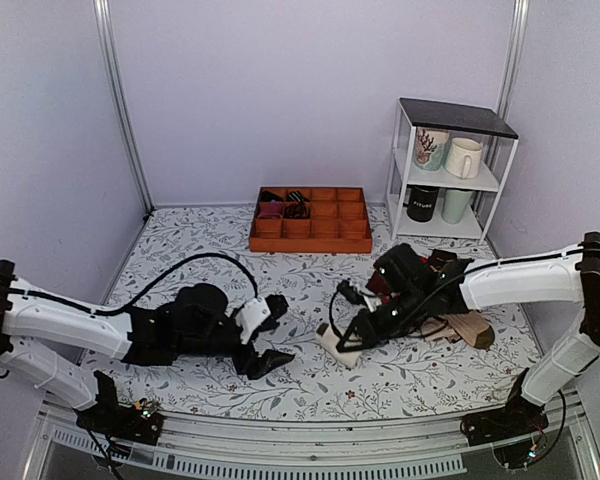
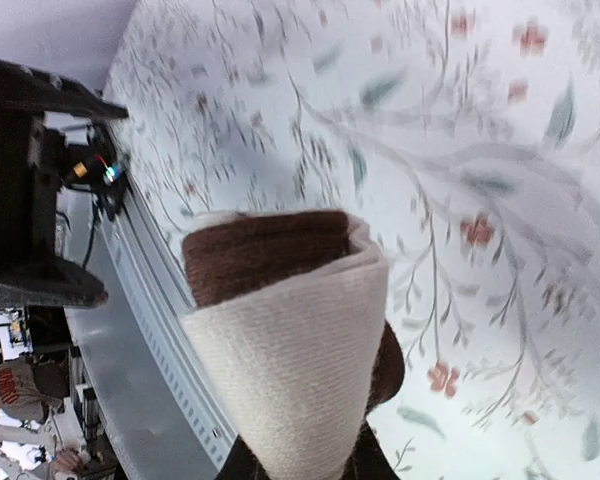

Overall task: Roll the socks
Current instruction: Move the storage box to the center of the board.

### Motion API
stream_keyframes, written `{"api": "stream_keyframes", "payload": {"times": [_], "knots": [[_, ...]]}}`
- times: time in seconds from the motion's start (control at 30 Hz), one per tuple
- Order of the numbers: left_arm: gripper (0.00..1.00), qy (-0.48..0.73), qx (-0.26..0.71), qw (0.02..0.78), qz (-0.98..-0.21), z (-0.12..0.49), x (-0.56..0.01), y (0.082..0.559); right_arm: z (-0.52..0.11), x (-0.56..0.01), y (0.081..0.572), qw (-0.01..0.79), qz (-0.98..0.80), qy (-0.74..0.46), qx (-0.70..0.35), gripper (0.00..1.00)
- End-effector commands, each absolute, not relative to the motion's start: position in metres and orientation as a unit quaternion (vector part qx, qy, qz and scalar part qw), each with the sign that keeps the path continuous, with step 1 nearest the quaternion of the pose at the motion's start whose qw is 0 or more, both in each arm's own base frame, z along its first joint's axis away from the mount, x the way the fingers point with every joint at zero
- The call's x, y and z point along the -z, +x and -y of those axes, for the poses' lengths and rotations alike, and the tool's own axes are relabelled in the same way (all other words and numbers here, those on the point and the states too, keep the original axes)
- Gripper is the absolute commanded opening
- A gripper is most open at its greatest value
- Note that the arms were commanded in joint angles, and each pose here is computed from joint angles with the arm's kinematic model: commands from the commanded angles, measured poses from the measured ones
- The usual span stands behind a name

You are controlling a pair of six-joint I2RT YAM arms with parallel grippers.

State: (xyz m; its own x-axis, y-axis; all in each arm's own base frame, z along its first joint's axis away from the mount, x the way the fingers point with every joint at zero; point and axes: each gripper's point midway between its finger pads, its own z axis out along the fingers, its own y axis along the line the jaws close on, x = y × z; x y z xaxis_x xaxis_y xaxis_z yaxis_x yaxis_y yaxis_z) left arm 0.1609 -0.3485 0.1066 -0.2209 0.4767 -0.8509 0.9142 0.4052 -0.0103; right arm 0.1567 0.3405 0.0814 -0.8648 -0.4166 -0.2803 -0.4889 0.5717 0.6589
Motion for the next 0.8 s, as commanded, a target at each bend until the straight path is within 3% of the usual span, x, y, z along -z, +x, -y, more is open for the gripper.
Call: {"api": "stream_keyframes", "payload": {"times": [0.0,0.2,0.43,0.63,0.77], "knots": [[0.97,0.415,0.220,0.432,-0.770,0.304,-0.122,0.191,-0.337,-0.146,0.224,0.157,-0.877,-0.257,-0.375,0.00],[0.99,0.346,0.211,0.490,-0.772,0.279,-0.161,0.220,-0.330,-0.190,0.332,0.274,-0.877,-0.230,-0.322,0.00],[1.00,0.335,0.198,0.476,-0.789,0.277,-0.171,0.241,-0.316,-0.187,0.464,0.352,-0.876,-0.223,-0.243,0.00],[0.99,0.311,0.200,0.485,-0.792,0.267,-0.175,0.256,-0.324,-0.163,0.526,0.399,-0.842,-0.325,-0.162,0.00],[0.99,0.281,0.174,0.492,-0.806,0.246,-0.166,0.269,-0.333,-0.146,0.538,0.404,-0.824,-0.365,-0.158,0.00]]}}
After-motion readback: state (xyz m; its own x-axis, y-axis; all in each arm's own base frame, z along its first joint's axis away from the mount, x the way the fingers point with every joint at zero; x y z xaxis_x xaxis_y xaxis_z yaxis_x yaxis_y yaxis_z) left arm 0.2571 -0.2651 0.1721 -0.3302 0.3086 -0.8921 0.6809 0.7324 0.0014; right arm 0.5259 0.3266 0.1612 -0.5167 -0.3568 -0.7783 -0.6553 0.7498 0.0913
